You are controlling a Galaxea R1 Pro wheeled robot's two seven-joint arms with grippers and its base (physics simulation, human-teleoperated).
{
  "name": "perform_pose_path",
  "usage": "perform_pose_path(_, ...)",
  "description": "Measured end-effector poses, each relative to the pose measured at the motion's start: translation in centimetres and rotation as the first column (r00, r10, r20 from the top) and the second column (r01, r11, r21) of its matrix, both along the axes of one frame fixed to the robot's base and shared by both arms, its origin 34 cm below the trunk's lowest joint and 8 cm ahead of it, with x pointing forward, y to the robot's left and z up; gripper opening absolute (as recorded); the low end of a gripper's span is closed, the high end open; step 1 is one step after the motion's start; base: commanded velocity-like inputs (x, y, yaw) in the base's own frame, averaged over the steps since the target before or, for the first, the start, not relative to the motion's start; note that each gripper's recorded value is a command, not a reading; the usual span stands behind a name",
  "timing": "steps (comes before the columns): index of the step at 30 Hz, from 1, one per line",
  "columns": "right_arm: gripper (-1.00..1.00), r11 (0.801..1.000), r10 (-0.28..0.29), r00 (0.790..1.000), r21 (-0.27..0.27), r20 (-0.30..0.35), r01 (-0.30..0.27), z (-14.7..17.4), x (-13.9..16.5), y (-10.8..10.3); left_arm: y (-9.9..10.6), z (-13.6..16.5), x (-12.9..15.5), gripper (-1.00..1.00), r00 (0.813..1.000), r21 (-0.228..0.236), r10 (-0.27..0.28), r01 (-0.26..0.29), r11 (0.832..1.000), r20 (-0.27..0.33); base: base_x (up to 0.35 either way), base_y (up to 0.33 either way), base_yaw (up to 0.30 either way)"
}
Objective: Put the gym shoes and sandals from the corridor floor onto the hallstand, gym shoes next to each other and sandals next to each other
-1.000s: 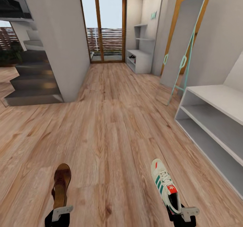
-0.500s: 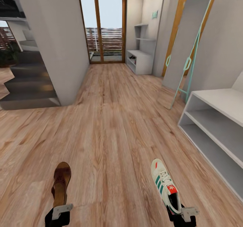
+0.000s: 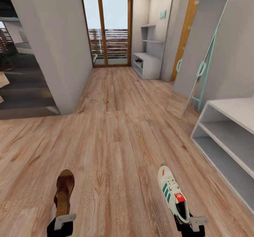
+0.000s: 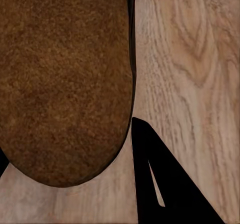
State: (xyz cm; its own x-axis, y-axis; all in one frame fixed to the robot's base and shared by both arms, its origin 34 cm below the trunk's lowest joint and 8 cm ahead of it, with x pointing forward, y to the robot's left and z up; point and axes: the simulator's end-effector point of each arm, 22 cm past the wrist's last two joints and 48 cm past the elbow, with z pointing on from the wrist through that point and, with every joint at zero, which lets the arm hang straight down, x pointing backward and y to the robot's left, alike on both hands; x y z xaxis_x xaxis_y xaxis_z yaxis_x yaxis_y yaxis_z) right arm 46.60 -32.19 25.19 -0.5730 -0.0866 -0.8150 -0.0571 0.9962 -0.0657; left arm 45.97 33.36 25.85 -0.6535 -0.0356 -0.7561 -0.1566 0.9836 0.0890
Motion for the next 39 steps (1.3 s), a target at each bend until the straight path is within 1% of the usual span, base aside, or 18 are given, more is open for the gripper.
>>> perform_pose_path(13,-1.00,1.000,-0.001,1.000,0.000,0.000,0.001,0.00,0.00,-0.01,-0.38,-0.33,-0.34,-1.00,1.000,-0.003,-0.007,0.007,1.000,-0.011,0.339,0.000,0.000)
perform_pose_path(39,-1.00,1.000,0.001,1.000,0.000,0.000,-0.001,0.00,0.00,0.01,-0.39,-0.38,-0.41,-1.00,1.000,-0.003,-0.006,0.006,1.000,-0.012,0.339,0.000,0.000)
